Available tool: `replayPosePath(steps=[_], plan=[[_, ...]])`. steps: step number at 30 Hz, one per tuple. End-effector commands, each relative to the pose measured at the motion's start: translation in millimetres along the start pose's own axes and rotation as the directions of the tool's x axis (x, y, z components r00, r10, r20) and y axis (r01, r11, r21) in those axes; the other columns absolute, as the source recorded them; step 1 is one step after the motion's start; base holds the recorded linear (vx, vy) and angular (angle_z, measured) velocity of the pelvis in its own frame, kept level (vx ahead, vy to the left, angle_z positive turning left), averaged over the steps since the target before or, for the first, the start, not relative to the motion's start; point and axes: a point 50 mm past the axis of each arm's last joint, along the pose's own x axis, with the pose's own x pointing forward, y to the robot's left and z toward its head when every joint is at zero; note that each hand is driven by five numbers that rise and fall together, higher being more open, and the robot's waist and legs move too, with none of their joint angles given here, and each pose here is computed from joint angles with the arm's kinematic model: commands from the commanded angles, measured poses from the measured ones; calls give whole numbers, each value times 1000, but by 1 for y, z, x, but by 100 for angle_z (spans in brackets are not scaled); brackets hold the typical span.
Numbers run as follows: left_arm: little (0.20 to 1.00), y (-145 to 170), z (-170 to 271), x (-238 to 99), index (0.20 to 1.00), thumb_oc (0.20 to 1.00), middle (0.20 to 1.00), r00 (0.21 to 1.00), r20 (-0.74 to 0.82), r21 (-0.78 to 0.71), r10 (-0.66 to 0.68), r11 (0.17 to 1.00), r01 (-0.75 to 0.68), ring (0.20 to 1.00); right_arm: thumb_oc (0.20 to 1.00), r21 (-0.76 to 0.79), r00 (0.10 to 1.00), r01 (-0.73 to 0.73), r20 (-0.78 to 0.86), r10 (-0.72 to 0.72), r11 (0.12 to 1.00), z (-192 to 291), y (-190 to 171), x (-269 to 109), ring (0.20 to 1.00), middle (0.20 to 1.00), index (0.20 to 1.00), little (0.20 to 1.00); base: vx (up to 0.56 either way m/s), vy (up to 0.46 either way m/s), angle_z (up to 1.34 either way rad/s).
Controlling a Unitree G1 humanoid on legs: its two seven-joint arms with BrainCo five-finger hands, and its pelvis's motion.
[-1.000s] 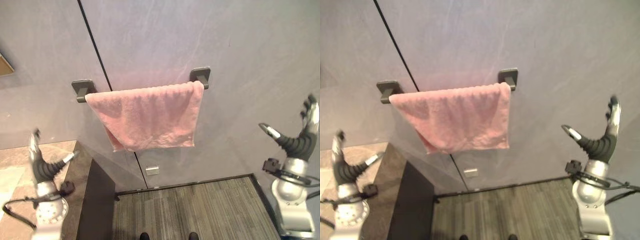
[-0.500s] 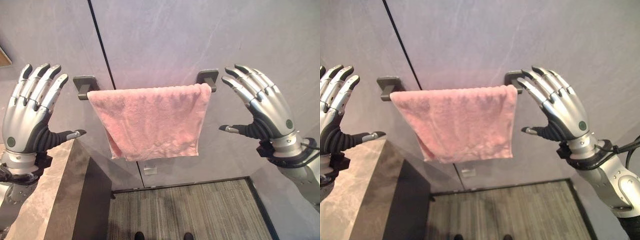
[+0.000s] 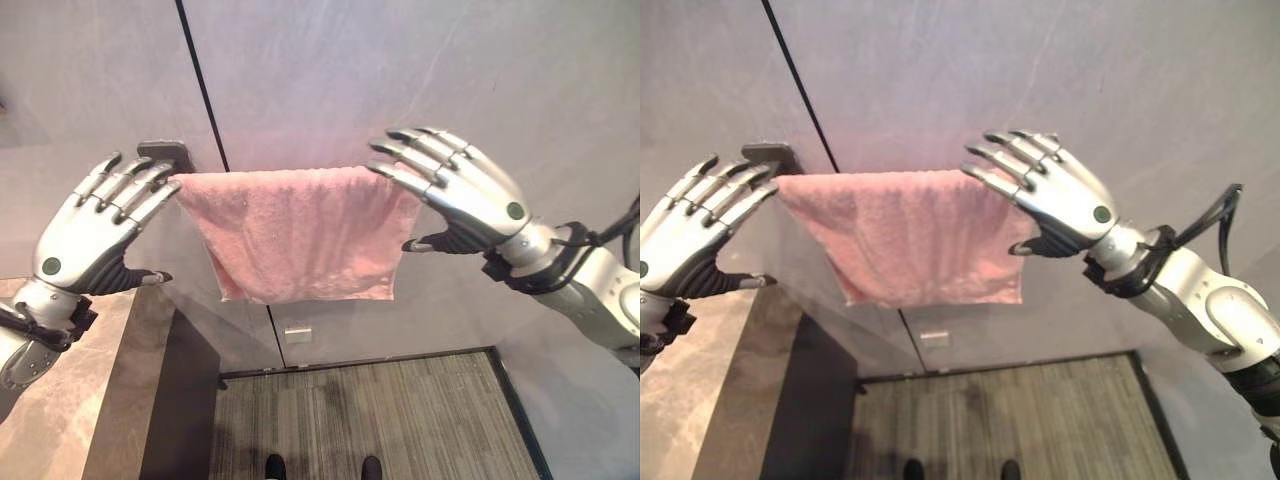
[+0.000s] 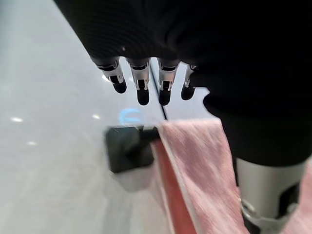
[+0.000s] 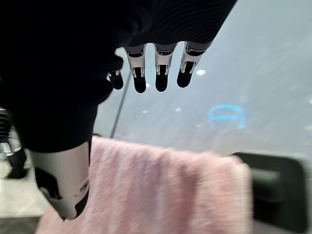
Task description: Put brush and paste in cup on sink, flatten towel.
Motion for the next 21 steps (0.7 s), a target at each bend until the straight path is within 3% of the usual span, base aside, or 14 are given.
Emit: replayPosePath(steps=[1, 4, 12, 15, 21], plan=[[1000, 15, -7, 14, 1000, 1000, 1000, 998, 44, 83, 38, 996, -41, 1000, 1000, -52, 1000, 1, 14, 0, 999, -6, -11, 5, 1000, 1000, 1000, 1000, 0, 0, 0], [1000, 16, -5, 18, 1000, 1000, 1000, 997, 74, 91, 19, 995, -26, 1000, 1000, -49, 999, -46, 7, 47, 998, -8, -5, 4, 1000, 1000, 1000, 1000, 23, 0, -3], [1000, 13, -6, 24, 1000, 1000, 1000, 969, 143, 134, -201, 974, 182, 1000, 1000, -16, 959, -281, 42, 282, 960, -10, 5, 3, 1000, 1000, 1000, 1000, 18, 4, -4], [1000, 0, -19, 5, 1000, 1000, 1000, 953, 60, 88, -296, 953, 290, 1000, 1000, -4, 919, -393, -48, 392, 920, -25, 14, -24, 1000, 1000, 1000, 1000, 15, 1, 0], [1000, -10, -27, -7, 1000, 1000, 1000, 933, -3, 45, -361, 932, 360, 1000, 1000, -23, 882, -465, -101, 461, 885, -34, 24, -37, 1000, 1000, 1000, 1000, 23, -5, -3]])
